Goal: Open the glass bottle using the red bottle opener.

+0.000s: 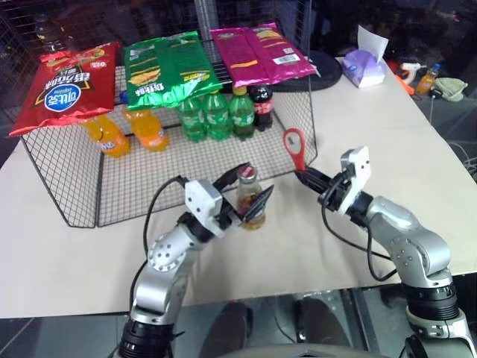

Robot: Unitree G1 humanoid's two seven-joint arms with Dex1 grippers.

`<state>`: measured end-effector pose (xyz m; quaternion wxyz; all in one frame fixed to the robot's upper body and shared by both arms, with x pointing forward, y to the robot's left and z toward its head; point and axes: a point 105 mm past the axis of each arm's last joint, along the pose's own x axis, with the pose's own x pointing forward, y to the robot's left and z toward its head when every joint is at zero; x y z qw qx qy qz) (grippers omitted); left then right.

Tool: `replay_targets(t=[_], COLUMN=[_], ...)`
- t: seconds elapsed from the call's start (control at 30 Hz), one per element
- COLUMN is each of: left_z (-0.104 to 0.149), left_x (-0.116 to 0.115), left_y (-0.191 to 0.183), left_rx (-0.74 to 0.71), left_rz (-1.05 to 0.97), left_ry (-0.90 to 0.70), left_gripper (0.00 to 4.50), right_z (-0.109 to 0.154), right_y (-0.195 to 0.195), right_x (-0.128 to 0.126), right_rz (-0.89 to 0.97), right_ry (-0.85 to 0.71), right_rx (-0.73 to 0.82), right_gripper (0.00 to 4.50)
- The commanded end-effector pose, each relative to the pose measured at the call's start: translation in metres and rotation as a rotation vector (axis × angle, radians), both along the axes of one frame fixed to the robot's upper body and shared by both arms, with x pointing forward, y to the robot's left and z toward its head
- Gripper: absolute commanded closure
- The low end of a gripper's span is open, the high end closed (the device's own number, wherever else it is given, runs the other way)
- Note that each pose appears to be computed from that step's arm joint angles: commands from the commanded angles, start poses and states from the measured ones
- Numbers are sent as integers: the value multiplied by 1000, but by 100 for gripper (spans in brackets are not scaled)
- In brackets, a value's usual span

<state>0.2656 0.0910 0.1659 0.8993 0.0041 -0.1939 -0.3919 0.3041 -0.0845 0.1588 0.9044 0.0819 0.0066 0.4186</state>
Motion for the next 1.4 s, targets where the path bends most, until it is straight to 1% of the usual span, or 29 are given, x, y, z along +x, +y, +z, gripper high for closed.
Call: replay_targets(t=[0.03, 0.1, 0.2, 0.4, 0.53, 0.67, 0.7, 0.77, 0.83, 0.87, 0.97, 1.1, 1.27, 1.4], left_z=[14, 14, 15, 21, 21, 18, 18, 19, 18, 18, 18, 18, 16, 16], left_x=[-8, -9, -10, -13, -13, -12, -12, -12, -12, -12, -11, -10, -10, -9], left_y=[0, -2, -4, -7, -9, -8, -9, -9, -10, -10, -10, -9, -8, -9], left_rx=[-40, -39, -21, 21, 59, 52, 52, 50, 51, 52, 58, 63, 71, 69], left_rz=[-26, -43, -55, -64, -67, -66, -67, -70, -71, -71, -68, -67, -70, -71], left_ry=[-38, -37, -50, -92, -107, -91, -91, -90, -90, -89, -88, -82, -71, -62], left_gripper=[98, 98, 98, 98, 98, 98, 119, 177, 271, 302, 303, 303, 304, 304], right_z=[21, 23, 24, 12, 11, 14, 15, 19, 24, 28, 40, 49, 40, 30], right_y=[3, 4, 6, 6, 6, 6, 5, 3, 0, -1, -4, 3, 14, 24], right_x=[-5, -6, -7, -7, -7, -6, -5, -3, 0, 1, 1, -7, -18, -22], right_rz=[24, 28, 31, 33, 34, 33, 23, -1, -34, -47, -95, -107, -80, -46], right_ry=[-141, -207, -258, -274, -279, -316, -341, -396, -463, -515, -659, -876, -1087, -1187], right_rx=[1, -38, -68, -120, -122, -142, -160, -193, -226, -259, -314, -419, -580, -653], right_gripper=[450, 450, 450, 450, 450, 450, 450, 450, 450, 450, 450, 450, 450, 450])
